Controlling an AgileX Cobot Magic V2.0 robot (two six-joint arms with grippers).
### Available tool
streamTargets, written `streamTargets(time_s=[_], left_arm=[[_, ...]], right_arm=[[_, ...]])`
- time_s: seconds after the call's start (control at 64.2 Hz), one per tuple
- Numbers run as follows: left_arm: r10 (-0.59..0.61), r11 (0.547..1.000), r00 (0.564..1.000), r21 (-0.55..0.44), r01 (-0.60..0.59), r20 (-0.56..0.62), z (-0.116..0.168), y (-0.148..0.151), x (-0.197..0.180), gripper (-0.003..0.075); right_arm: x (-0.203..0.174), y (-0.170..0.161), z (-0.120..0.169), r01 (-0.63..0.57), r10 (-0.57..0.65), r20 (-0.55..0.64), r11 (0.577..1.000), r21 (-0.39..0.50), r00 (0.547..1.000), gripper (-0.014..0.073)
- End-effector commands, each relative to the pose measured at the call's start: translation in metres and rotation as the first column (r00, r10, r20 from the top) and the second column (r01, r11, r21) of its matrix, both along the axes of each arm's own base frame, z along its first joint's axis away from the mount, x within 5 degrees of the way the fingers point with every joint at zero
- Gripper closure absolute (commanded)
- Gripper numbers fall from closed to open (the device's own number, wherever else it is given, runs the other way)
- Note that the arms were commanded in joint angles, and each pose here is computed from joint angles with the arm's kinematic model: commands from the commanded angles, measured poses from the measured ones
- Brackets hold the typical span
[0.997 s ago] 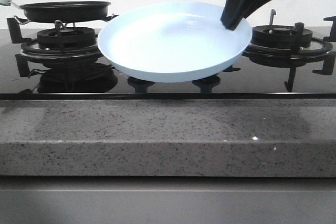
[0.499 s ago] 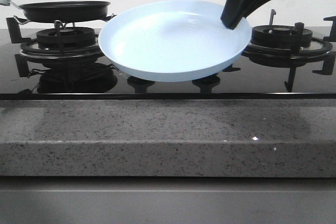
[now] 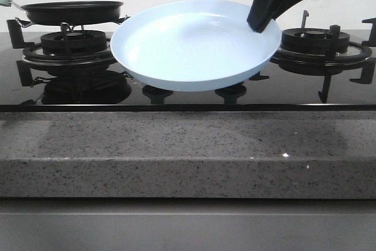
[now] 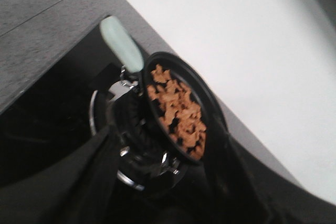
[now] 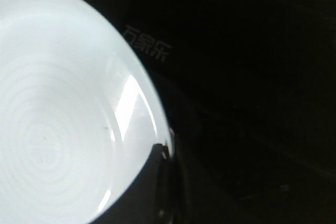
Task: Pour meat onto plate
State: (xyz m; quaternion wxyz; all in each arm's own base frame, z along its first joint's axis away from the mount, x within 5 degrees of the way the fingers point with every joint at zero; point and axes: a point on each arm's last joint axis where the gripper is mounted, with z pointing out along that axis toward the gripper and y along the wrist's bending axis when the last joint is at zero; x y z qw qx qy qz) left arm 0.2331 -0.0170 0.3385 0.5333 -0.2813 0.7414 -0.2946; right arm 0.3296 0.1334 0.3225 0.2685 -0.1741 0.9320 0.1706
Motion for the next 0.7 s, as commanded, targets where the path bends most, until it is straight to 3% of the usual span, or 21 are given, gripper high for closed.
streamTargets(time_s=[0.0,0.265,0.452,0.685], left_arm=[[0.026,0.999,0.998,-0.042,-0.024,0.061,0.023,0.002,0.012,0.0354],[-0.088,0.97,0.994,-0.231,0.071,-0.065,0.015,0.03,0.05,0.0356],[-0.177,0.91,0.984,-0.376,0.174,0.026,0.006,0.062,0.076,0.0432],[-0.256,0.873,0.967,-0.427,0.235,0.008,-0.01,0.072,0.115,0.044]], right_arm=[[-0.006,-0.001,0.028,0.009,-0.015,0.1,0.998,0.063,0.995,0.0655],[-0.006,-0.001,0.028,0.009,-0.015,0.1,0.998,0.063,0.995,0.0655],[-0.006,-0.001,0.028,0.009,-0.015,0.1,0.998,0.063,0.995,0.0655],[-0.006,-0.001,0.028,0.009,-0.015,0.1,0.998,0.063,0.995,0.0655]])
